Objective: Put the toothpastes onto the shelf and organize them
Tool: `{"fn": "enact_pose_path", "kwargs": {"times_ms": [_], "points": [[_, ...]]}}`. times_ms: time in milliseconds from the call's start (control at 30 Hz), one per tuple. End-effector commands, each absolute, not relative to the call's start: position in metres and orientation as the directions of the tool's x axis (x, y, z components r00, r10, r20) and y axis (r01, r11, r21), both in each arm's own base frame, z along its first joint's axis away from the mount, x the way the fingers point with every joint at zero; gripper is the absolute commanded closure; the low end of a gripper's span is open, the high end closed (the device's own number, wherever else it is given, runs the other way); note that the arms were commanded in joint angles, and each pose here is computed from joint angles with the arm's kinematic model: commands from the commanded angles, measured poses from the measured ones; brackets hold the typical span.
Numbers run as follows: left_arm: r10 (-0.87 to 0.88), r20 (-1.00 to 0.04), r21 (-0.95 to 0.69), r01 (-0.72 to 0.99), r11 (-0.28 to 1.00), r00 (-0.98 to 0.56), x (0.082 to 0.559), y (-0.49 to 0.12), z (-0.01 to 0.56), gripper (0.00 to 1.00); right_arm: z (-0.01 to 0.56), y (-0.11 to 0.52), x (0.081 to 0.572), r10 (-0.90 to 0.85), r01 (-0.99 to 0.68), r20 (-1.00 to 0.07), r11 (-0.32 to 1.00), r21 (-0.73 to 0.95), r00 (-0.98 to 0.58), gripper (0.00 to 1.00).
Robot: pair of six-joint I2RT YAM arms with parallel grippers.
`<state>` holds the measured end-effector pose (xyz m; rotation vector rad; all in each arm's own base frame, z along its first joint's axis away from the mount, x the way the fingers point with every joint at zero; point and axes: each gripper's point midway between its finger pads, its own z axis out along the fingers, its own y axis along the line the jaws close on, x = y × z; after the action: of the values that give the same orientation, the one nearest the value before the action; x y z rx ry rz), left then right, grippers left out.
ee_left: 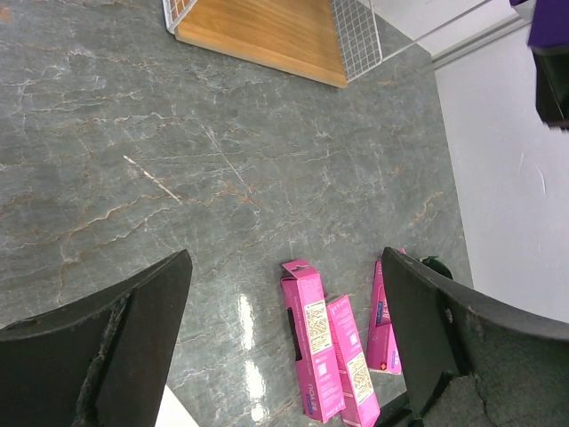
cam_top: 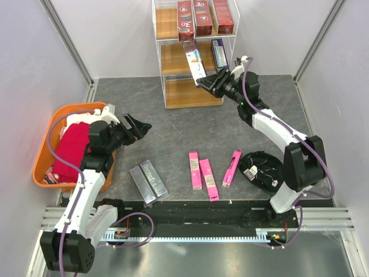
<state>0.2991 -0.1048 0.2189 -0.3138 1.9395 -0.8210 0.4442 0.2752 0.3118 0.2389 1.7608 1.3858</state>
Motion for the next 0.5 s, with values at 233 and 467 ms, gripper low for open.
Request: {"fn": "enact_pose_path", "kwargs": {"times_ms": [233, 467], "points": [[-0.502, -0.714, -0.635, 0.149, 0.758, -0.489, 0.296, -0.103, 0.219, 0.06, 0.317, 0.244, 0.532, 0.747, -0.211, -0.393, 0.332, 0.919, -0.536, 0.77], [-0.492, -0.720, -0.630, 0.164, 0.759, -0.489, 0.295, -0.105, 0.222, 0.06, 0.309, 0.232, 0.558, 0.743, -0.164, -0.360, 0.327, 0.931, -0.564, 0.75]]}}
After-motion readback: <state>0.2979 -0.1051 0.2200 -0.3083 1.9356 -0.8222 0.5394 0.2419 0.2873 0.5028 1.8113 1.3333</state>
